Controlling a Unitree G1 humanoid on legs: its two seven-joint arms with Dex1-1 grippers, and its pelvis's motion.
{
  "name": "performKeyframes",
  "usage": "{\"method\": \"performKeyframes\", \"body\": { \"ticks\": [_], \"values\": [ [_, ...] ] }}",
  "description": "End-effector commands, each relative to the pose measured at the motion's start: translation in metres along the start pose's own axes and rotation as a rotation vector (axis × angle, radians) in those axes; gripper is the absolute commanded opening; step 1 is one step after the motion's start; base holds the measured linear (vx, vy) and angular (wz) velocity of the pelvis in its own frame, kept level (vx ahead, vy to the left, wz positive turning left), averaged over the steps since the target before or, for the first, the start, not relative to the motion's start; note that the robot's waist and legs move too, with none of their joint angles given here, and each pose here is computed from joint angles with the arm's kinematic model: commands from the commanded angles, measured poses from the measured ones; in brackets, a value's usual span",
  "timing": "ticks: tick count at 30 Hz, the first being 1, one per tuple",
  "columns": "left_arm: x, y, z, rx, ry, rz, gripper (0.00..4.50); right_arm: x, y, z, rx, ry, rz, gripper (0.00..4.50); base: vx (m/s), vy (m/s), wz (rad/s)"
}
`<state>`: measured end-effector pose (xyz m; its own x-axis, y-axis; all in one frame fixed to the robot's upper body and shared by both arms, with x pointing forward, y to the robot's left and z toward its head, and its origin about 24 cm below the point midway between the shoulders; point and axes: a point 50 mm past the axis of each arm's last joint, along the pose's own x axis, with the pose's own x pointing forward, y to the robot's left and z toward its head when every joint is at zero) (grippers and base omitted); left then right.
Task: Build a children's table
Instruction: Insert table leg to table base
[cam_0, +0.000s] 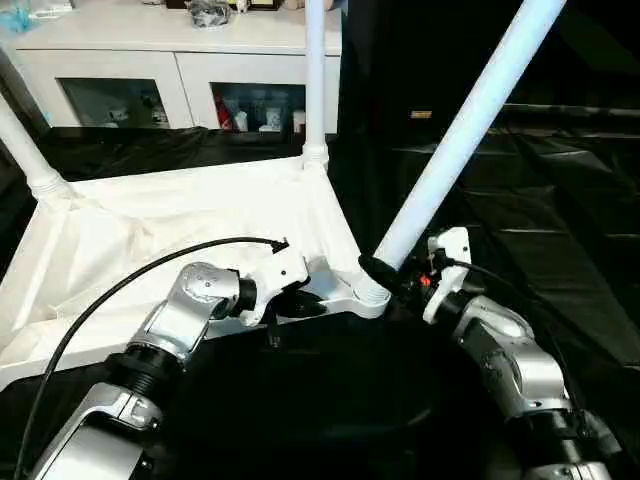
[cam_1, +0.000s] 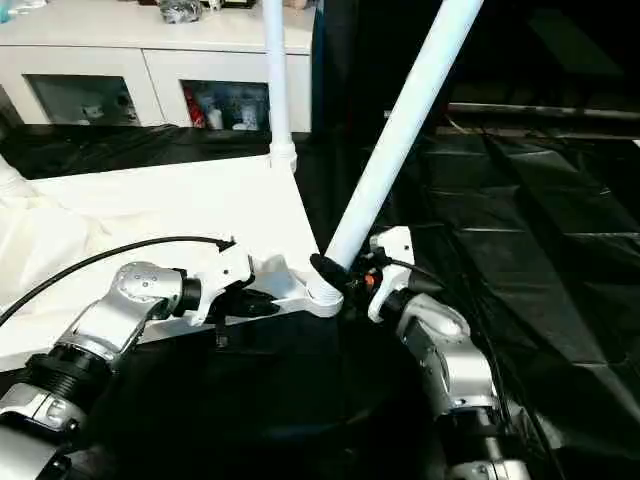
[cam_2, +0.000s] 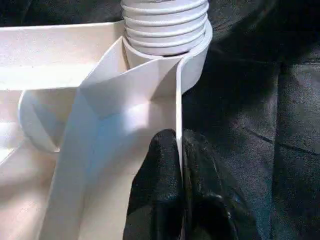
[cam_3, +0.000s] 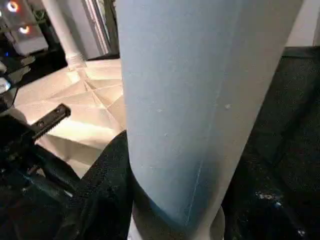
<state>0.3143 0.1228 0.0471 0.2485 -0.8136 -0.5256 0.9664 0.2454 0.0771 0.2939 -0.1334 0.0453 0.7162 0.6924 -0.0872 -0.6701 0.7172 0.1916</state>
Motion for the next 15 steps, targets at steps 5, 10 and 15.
{"method": "performKeyframes", "body": {
  "ticks": [5, 10, 15],
  "values": [
    [0.002, 0.005, 0.017, 0.07, -0.034, 0.001, 0.0, -0.006, 0.004, -0.033, -0.069, 0.261, 0.053, 1.89, 0.0, 0.0, 0.0],
    [0.002, 0.003, 0.014, 0.07, -0.034, 0.009, 0.0, -0.001, 0.006, -0.028, -0.103, 0.287, 0.112, 1.89, 0.0, 0.0, 0.0],
    [0.001, 0.001, 0.013, 0.066, -0.038, 0.017, 0.0, 0.003, 0.004, -0.027, -0.091, 0.312, 0.138, 1.89, 0.0, 0.0, 0.0]
  ]
}}
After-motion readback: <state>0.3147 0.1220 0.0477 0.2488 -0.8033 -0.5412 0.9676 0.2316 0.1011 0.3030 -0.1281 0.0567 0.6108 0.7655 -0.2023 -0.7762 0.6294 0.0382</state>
